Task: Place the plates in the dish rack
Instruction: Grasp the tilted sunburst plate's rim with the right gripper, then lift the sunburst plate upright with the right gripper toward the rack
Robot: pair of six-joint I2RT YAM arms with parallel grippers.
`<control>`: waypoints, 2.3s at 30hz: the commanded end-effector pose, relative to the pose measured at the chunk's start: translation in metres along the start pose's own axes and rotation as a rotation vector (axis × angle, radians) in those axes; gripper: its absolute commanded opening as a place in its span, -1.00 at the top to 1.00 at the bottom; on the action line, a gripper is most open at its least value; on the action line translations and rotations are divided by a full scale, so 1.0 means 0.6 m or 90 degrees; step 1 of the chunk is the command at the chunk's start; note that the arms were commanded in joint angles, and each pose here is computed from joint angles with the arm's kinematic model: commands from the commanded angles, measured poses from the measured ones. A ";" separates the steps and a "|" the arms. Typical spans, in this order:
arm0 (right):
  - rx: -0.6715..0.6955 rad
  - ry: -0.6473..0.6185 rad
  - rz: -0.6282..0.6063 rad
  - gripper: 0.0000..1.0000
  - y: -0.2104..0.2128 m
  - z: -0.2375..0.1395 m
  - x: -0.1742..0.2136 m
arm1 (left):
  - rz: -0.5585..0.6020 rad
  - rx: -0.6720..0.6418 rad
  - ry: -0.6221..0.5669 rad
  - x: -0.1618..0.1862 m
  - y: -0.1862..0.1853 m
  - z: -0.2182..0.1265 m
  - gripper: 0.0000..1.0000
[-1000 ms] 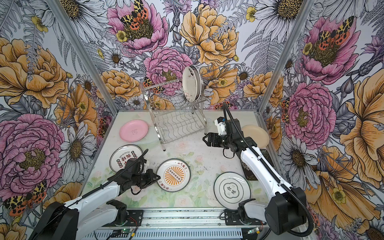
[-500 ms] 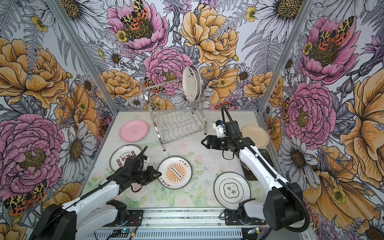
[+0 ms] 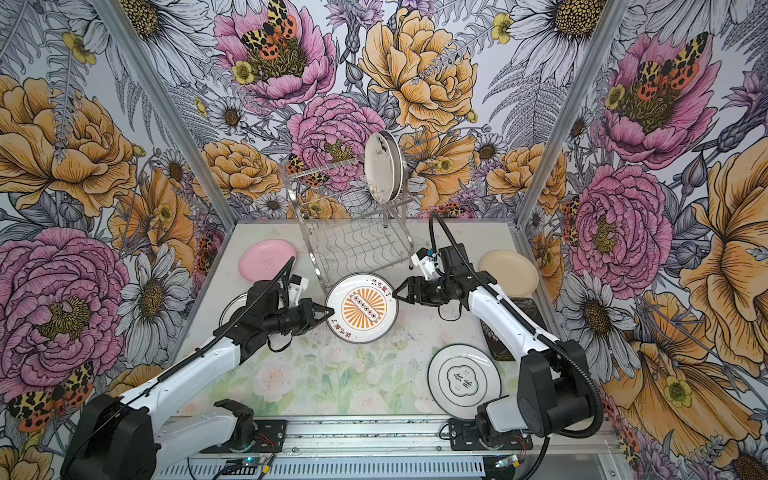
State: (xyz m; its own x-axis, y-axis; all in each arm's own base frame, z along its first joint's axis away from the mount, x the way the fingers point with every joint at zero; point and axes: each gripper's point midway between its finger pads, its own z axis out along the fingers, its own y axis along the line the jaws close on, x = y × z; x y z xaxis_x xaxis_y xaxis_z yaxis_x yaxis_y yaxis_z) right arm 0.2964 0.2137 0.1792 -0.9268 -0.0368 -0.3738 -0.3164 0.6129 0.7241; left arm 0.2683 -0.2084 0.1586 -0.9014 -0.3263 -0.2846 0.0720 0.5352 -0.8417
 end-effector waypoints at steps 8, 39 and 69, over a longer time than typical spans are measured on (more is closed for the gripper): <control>-0.098 0.005 -0.031 0.07 0.049 0.007 -0.018 | 0.080 0.109 0.023 -0.029 -0.092 0.023 1.00; 0.075 -0.196 -0.090 1.00 0.075 -0.104 -0.100 | 0.082 -0.041 -0.042 -0.057 -0.035 -0.014 -0.76; 0.337 -0.577 -0.364 1.00 0.339 -0.300 -0.438 | 0.049 -0.213 -0.120 -0.061 0.062 -0.057 -0.84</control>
State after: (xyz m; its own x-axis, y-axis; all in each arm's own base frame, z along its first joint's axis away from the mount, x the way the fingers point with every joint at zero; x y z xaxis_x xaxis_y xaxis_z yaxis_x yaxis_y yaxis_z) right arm 0.4292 0.2076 0.5024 -0.2313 0.0286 -0.9725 -0.3643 0.9243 0.1139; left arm 0.2898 -0.1583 0.1570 -0.8164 -0.3776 -0.4369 -0.0114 0.7669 -0.6416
